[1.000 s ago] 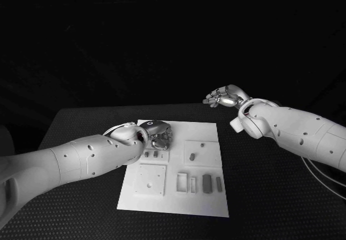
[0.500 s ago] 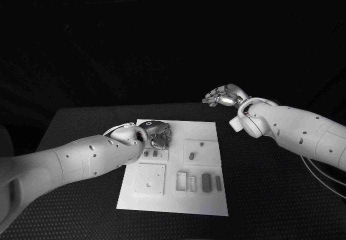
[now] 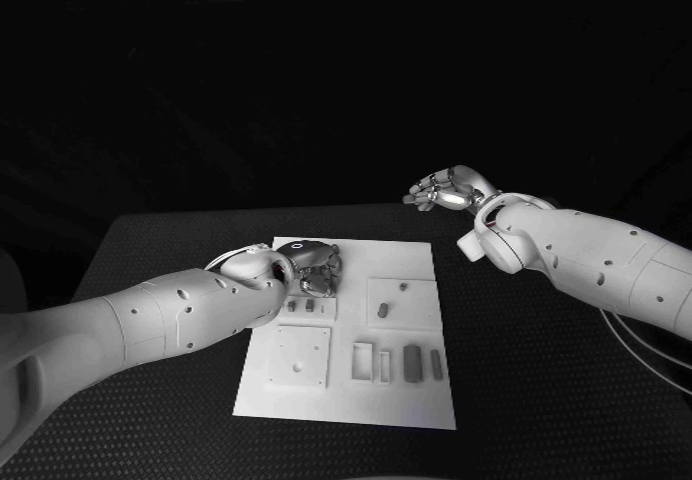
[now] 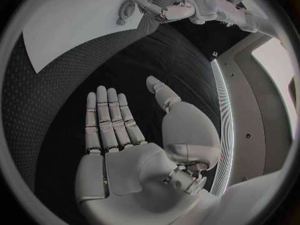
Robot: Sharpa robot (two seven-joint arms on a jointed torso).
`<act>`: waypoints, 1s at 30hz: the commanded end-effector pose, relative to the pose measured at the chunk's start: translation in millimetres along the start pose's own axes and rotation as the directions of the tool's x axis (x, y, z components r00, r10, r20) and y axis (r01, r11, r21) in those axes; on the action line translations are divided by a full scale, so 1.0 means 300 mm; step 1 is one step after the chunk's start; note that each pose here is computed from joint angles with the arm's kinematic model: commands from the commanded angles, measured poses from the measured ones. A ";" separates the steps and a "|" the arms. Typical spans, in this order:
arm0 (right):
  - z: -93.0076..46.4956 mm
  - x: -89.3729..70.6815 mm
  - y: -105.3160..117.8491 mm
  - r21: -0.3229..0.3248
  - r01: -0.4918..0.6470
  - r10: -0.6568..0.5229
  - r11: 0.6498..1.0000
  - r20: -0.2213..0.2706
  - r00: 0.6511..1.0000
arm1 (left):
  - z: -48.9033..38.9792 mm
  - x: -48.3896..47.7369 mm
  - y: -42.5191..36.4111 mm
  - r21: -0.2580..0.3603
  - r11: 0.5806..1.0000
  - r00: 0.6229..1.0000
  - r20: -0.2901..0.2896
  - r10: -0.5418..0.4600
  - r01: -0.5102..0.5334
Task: Assemble the parts on the task board
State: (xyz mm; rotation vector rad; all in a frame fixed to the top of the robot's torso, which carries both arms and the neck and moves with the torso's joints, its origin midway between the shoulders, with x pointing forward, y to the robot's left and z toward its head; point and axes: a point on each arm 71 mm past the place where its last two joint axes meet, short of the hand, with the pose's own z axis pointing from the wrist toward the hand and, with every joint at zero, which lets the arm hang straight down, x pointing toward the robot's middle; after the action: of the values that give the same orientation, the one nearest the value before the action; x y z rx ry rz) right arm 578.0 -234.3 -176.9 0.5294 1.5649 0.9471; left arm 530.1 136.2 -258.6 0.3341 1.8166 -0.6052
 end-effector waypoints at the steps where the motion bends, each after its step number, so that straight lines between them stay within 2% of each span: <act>1: 0.000 0.005 0.005 -0.011 -0.003 0.003 1.000 -0.013 1.000 | 0.000 0.018 -0.003 0.007 1.000 0.999 -0.045 0.004 -0.003; 19: 0.001 0.005 0.004 -0.010 -0.003 0.002 1.000 -0.012 1.000 | 0.005 0.043 0.002 0.001 1.000 0.999 -0.055 0.000 0.000; 25: 0.001 0.005 0.003 -0.009 -0.003 0.003 1.000 -0.014 1.000 | -0.002 0.037 0.006 0.007 1.000 1.000 -0.029 -0.012 0.013; 30: 0.001 0.005 0.003 -0.008 -0.003 0.003 1.000 -0.014 1.000 | -0.017 0.023 0.024 0.001 0.998 0.998 0.020 -0.067 0.067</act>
State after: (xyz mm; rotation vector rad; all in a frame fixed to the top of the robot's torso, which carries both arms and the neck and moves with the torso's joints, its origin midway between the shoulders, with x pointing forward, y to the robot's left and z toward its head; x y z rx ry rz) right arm 578.1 -234.1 -176.9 0.5296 1.5655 0.9472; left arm 530.2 143.5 -262.1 0.3074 1.8103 -0.6193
